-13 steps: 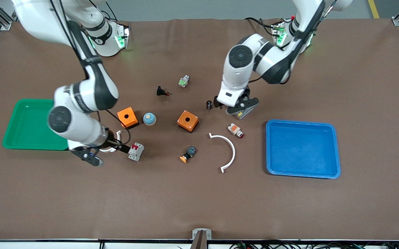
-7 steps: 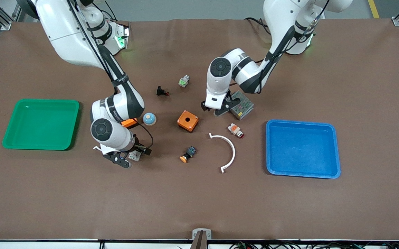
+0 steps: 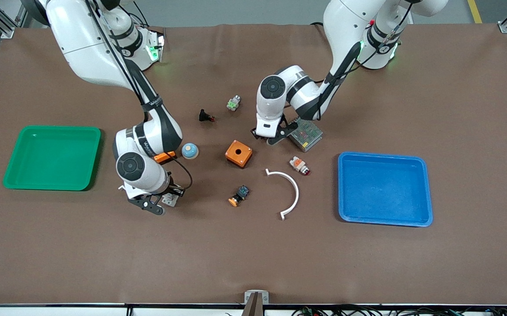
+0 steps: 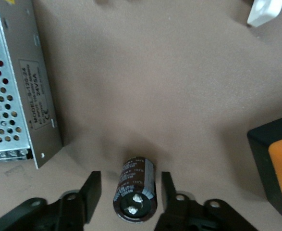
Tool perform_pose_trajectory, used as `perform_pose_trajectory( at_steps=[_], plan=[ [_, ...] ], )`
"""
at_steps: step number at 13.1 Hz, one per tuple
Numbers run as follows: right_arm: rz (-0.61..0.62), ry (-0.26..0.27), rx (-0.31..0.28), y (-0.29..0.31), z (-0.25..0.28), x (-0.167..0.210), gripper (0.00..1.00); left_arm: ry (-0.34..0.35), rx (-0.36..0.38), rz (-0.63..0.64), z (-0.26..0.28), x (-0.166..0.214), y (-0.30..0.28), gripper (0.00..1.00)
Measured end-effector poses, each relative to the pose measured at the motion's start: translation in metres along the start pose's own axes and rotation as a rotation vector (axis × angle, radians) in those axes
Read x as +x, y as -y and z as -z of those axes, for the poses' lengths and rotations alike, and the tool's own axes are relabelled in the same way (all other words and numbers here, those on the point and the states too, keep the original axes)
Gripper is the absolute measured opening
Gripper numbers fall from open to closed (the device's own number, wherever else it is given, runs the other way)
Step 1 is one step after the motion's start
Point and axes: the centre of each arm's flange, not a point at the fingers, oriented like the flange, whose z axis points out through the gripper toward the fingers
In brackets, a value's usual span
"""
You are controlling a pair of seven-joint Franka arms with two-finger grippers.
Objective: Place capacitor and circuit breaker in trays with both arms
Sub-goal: 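Grasp the breaker with the right gripper while the left gripper grasps the capacitor, then carry the breaker to the green tray while the left gripper carries the capacitor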
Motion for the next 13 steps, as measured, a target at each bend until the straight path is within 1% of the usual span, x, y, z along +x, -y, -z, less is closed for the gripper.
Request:
perform_pose_trajectory(
  at_steps=[1,2,3,4,6,9,11,13],
  plan=[
    [0.013,0.017,-0.016,-0.015,0.016,0.01,0.4,0.001,0.003,0.0,-0.003,-0.002,0.0,0.57],
    [0.037,0.031,-0.023,-0.037,0.041,0.024,0.4,0.002,0.002,0.0,-0.004,-0.003,0.0,0.48],
    [0.065,0.042,-0.023,-0.066,0.067,0.038,0.4,0.001,-0.002,0.001,-0.003,-0.002,-0.001,0.36],
    [0.094,0.055,-0.021,-0.101,0.093,0.051,0.4,-0.001,-0.011,0.005,0.001,0.001,-0.004,0.34],
    [0.156,0.062,-0.005,-0.171,0.12,0.069,0.4,-0.019,-0.051,0.032,0.026,0.021,-0.012,0.34],
    [0.272,0.086,0.017,-0.274,0.111,0.075,0.4,-0.085,-0.08,0.063,0.096,0.087,-0.005,0.34],
    [0.349,0.057,0.034,-0.33,0.087,0.072,0.4,-0.118,-0.079,0.047,0.136,0.137,0.012,0.34],
    [0.43,0.039,0.043,-0.374,0.052,0.06,0.4,-0.135,-0.059,0.003,0.161,0.189,0.037,0.34]
  ],
)
